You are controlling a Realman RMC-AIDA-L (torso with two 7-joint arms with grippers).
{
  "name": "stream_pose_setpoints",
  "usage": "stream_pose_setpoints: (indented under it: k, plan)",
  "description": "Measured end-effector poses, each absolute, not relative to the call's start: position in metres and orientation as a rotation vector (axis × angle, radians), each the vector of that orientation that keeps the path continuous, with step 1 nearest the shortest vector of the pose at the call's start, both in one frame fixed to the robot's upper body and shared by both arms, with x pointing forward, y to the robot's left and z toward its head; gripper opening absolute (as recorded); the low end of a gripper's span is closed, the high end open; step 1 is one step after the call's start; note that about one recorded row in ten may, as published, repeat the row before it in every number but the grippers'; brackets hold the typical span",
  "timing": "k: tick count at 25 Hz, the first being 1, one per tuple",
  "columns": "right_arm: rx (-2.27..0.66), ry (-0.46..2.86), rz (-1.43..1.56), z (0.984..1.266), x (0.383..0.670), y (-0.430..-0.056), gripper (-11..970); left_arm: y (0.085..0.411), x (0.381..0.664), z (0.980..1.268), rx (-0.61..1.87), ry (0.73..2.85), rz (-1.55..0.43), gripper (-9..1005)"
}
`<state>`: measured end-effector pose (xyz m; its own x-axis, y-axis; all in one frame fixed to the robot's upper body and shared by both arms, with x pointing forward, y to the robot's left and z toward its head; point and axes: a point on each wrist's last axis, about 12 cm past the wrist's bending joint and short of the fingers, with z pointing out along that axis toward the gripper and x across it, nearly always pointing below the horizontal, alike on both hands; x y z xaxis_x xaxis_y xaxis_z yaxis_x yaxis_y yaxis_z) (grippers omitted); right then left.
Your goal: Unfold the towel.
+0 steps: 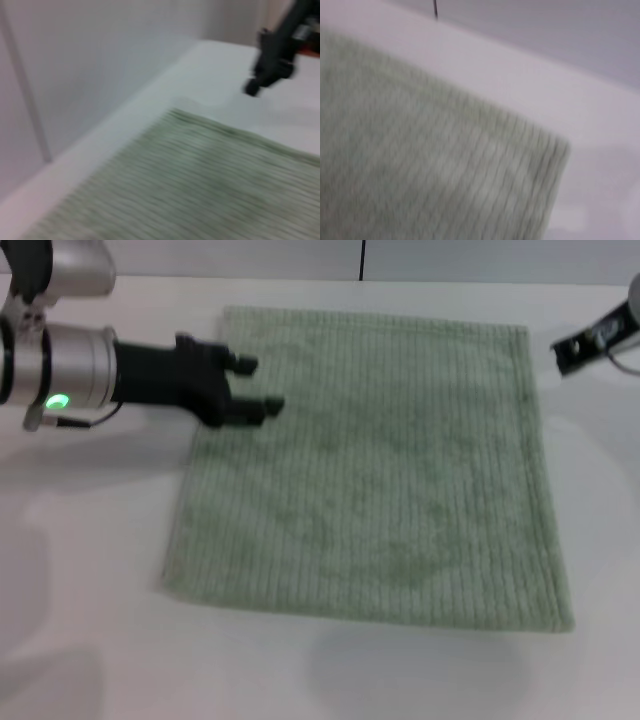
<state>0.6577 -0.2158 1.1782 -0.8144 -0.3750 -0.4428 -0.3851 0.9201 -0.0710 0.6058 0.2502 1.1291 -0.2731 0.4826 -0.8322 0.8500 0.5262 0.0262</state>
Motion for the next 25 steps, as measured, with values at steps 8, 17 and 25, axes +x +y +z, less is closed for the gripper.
stream_pose_setpoints:
  k: [8,17,25]
  plan:
    - [-0.579,2.273,-0.103,1.189,0.641,-0.221,-1,0.250,0.626,1.130,0.828,1.854,-0.506,654]
    - [-0.411,1.782,-0.177,1.130,0.595,-0.263,-1,0.254,0.640,1.137,0.561,1.717,-0.492,655]
    - [-0.201,1.431,-0.227,1.089,0.560,-0.297,-1,0.261,0.640,1.116,0.316,1.636,-0.507,659]
